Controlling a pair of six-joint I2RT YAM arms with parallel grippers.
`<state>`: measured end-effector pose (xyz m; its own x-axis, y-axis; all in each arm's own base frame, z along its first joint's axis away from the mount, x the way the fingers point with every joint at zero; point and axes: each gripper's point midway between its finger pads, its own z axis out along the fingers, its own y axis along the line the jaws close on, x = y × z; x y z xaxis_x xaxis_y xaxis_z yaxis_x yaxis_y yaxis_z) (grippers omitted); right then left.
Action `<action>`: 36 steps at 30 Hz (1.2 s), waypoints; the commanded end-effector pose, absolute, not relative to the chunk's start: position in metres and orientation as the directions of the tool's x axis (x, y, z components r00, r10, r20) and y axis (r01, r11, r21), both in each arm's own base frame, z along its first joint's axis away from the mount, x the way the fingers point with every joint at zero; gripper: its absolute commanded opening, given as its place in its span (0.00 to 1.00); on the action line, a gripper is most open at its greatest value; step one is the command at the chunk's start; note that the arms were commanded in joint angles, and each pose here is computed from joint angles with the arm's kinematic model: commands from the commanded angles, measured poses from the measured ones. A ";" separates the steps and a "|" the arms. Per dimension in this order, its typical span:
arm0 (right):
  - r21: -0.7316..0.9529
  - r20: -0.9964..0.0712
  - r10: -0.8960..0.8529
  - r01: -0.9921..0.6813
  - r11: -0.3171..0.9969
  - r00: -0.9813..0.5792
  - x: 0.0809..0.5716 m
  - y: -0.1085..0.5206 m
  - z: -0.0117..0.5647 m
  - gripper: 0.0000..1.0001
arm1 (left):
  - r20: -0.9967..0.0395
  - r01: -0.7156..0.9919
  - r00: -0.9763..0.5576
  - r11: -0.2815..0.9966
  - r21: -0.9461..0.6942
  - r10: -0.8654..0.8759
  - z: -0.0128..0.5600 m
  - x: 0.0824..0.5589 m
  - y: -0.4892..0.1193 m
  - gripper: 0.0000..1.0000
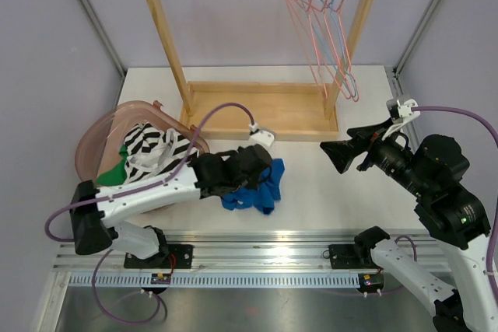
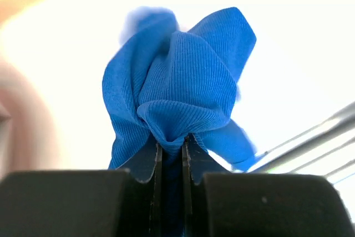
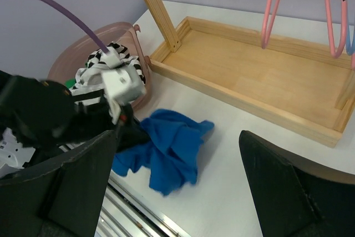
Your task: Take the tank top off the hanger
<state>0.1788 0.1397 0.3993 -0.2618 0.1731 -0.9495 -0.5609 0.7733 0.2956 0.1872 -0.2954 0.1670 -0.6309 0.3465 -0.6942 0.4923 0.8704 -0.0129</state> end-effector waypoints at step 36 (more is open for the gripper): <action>0.349 -0.935 0.199 -0.664 0.661 -0.294 0.188 0.174 0.389 0.99 | -0.565 -0.600 -0.592 0.782 -0.167 -0.575 0.188 0.338 0.072 0.84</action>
